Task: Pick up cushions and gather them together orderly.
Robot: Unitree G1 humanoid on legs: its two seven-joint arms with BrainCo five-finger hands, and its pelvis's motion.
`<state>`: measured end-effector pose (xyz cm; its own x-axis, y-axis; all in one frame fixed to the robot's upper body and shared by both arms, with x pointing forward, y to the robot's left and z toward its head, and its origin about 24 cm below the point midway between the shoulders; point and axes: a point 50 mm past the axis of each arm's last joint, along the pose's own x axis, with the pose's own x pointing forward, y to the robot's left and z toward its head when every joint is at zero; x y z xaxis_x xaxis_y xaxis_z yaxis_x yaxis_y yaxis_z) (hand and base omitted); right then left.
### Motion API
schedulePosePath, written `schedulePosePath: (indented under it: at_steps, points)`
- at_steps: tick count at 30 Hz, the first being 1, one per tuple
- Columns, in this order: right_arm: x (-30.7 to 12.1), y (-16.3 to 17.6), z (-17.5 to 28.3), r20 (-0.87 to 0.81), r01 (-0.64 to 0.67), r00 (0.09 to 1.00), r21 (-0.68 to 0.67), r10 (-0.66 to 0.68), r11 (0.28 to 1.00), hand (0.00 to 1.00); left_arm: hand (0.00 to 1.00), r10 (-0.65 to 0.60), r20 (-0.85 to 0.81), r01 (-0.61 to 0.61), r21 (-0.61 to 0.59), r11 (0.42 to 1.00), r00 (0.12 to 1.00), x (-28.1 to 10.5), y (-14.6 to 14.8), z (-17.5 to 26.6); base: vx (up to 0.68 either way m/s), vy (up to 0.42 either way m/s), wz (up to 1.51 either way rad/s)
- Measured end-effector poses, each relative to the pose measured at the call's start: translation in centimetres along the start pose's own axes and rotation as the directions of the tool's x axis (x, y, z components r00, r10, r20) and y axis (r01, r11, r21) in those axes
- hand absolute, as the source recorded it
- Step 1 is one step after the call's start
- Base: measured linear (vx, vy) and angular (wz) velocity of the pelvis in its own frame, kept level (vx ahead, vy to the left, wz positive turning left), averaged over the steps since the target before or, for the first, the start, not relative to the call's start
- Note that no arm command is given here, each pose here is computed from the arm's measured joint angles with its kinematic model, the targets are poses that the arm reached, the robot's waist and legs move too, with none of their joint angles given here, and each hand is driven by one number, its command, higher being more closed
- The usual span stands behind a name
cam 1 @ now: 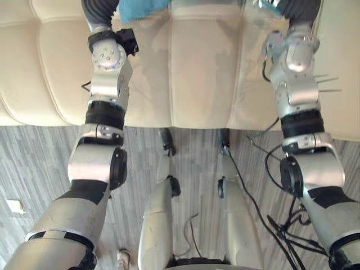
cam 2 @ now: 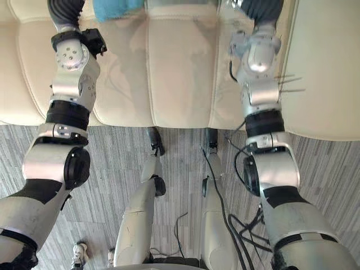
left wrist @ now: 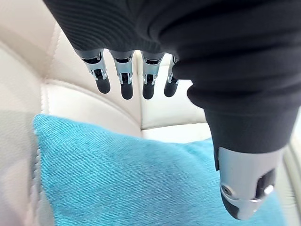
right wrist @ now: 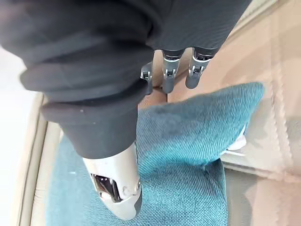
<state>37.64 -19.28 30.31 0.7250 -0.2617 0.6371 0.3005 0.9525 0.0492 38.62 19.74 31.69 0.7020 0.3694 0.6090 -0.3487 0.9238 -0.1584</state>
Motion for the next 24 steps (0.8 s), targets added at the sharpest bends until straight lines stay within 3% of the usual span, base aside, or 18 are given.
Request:
schedulePosePath:
  at_steps: [7,9,13,15,18,24]
  points:
    - [-5.6,-6.7,-4.5,-0.095,0.062,0.993,-0.120,-0.073,0.991,0.00,0.00,-0.074,-0.032,0.076,0.087,0.993,0.997,-4.7,3.1,-4.1,-0.09,-0.024,0.08]
    - [-8.7,-7.7,-5.8,-0.134,0.022,0.990,-0.176,-0.046,0.984,0.00,0.00,-0.099,-0.106,0.110,0.111,0.988,0.989,-7.7,4.6,-6.4,-0.04,-0.023,0.03]
    - [-18.5,-9.6,-10.5,-0.395,-0.062,0.918,-0.237,-0.037,0.970,0.00,0.00,-0.166,-0.428,0.220,0.079,0.972,0.888,-18.5,7.1,-13.1,0.05,-0.044,0.09]
    - [-24.2,-10.2,-12.9,-0.563,-0.111,0.825,-0.237,-0.044,0.965,0.00,0.00,-0.180,-0.609,0.256,0.039,0.966,0.772,-25.2,8.3,-15.6,0.14,-0.048,0.16]
    - [-32.7,-11.3,-16.6,-0.820,-0.273,0.572,-0.224,-0.029,0.935,0.00,0.00,-0.125,-0.832,0.294,0.047,0.955,0.541,-33.5,11.5,-18.2,0.13,-0.027,0.17]
    - [-40.6,-13.2,-18.7,-0.969,-0.370,0.240,-0.149,-0.061,0.917,0.00,0.00,-0.014,-0.978,0.423,0.078,0.903,0.209,-41.6,16.0,-19.8,0.07,0.029,-0.01]
